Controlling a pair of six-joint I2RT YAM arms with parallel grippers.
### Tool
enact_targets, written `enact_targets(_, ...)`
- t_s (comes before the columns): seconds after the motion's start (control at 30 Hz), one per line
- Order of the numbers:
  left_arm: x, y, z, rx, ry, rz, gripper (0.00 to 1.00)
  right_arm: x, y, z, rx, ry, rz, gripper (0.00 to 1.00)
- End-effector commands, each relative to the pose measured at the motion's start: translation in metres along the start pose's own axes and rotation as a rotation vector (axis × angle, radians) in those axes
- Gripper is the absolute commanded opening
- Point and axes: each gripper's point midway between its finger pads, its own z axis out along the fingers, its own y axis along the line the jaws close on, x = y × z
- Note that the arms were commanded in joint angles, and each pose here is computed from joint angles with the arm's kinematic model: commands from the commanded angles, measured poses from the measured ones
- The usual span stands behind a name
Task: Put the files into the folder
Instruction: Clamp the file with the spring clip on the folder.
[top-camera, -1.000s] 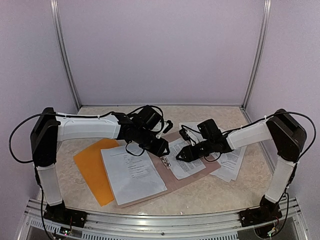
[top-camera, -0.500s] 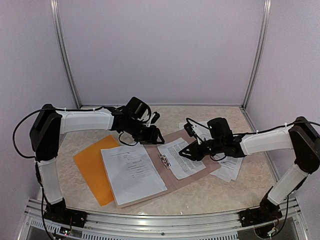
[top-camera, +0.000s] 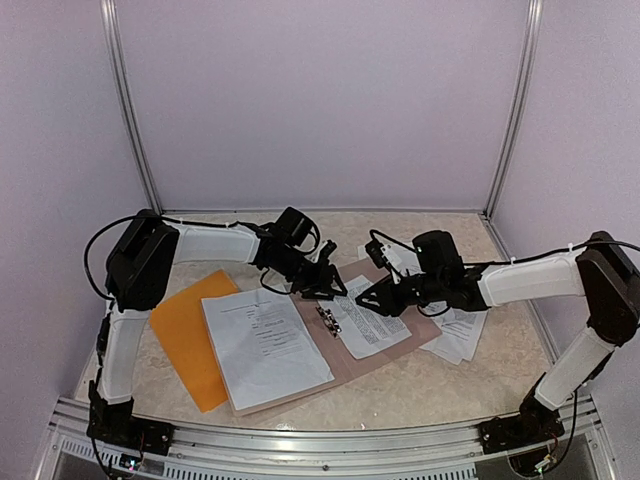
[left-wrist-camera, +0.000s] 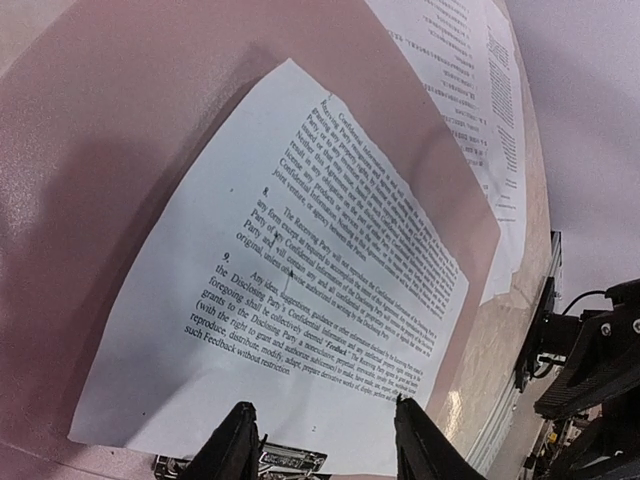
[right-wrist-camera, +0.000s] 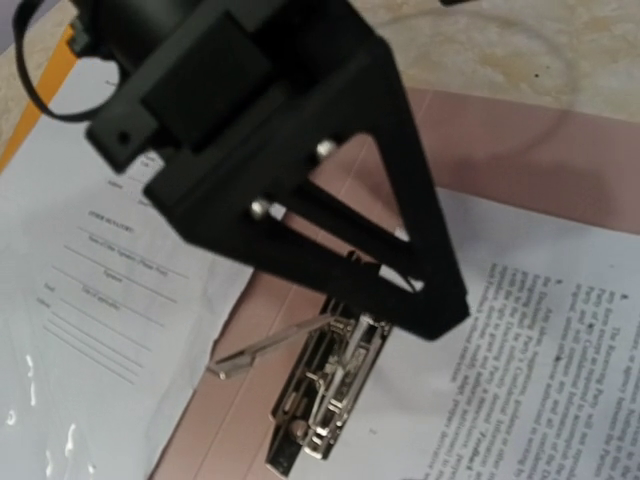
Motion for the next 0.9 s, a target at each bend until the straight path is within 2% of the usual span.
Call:
enact_targets(0.0, -0.005, -0.007, 0.0, 0.045, -0.01, 0.033, 0.44, 0.0, 0.005, 0.006, -0.014, 0.005, -0.008, 0.33)
enact_targets(0.57, 0.008, 0.025, 0.014, 0.031, 0.026, -0.061, 0.44, -0.023, 0.028, 0.025, -0.043, 0.045, -0.142, 0.33)
enact_targets(0.87, 0.018, 0.039, 0.023, 0.024, 0.046, -0.093, 0.44, -0.016, 0.048, 0.042, -0.099, 0.094, -0.229, 0.33)
